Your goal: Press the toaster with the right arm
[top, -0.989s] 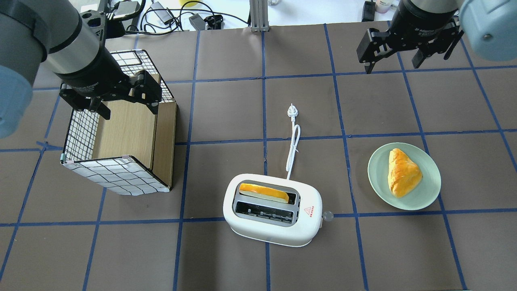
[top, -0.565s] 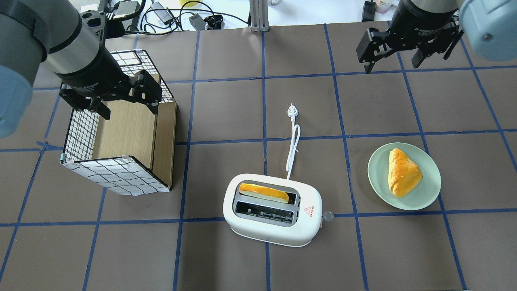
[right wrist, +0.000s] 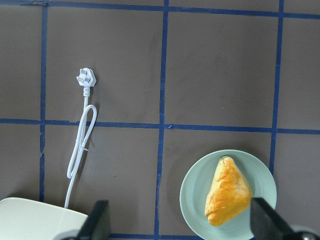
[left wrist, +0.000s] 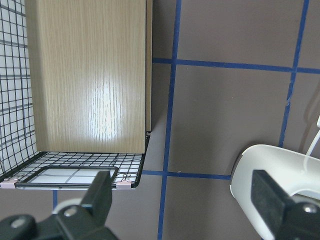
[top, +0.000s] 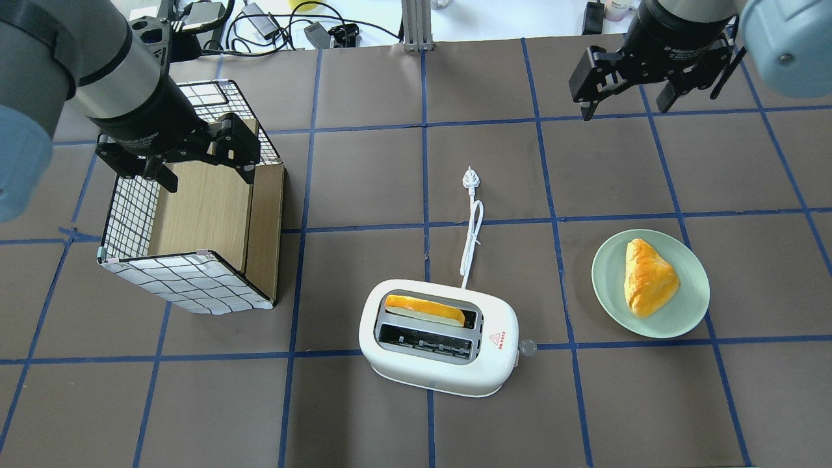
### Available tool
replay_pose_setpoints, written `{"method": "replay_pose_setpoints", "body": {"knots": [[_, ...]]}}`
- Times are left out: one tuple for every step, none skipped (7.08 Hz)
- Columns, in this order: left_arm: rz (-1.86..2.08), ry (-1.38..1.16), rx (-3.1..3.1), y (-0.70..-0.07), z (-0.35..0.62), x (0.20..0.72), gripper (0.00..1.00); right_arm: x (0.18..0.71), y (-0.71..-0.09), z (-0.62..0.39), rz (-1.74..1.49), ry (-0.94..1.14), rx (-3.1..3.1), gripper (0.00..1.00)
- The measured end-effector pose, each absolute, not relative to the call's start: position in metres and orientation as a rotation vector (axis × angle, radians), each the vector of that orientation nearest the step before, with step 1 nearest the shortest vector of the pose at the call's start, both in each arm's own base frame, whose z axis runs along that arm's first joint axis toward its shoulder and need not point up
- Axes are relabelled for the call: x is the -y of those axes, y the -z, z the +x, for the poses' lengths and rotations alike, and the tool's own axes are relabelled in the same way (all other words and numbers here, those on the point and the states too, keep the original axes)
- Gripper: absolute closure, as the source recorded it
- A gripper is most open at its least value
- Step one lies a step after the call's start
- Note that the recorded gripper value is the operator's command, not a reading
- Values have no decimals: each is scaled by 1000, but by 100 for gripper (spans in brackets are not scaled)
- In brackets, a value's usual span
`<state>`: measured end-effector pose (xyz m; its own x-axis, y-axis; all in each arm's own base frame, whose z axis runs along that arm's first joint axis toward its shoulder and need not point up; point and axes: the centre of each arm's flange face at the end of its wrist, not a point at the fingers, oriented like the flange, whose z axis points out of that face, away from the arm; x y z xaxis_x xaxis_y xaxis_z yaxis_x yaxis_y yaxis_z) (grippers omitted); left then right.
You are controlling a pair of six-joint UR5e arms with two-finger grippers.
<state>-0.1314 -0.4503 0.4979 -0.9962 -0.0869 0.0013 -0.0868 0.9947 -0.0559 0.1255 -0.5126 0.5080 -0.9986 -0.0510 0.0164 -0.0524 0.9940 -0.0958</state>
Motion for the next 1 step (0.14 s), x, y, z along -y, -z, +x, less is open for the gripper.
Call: {"method": "replay_pose_setpoints", "body": {"knots": [[-137,88,-3136,-498,-131,450,0,513,-508,126,81,-150,3126,0]]}}
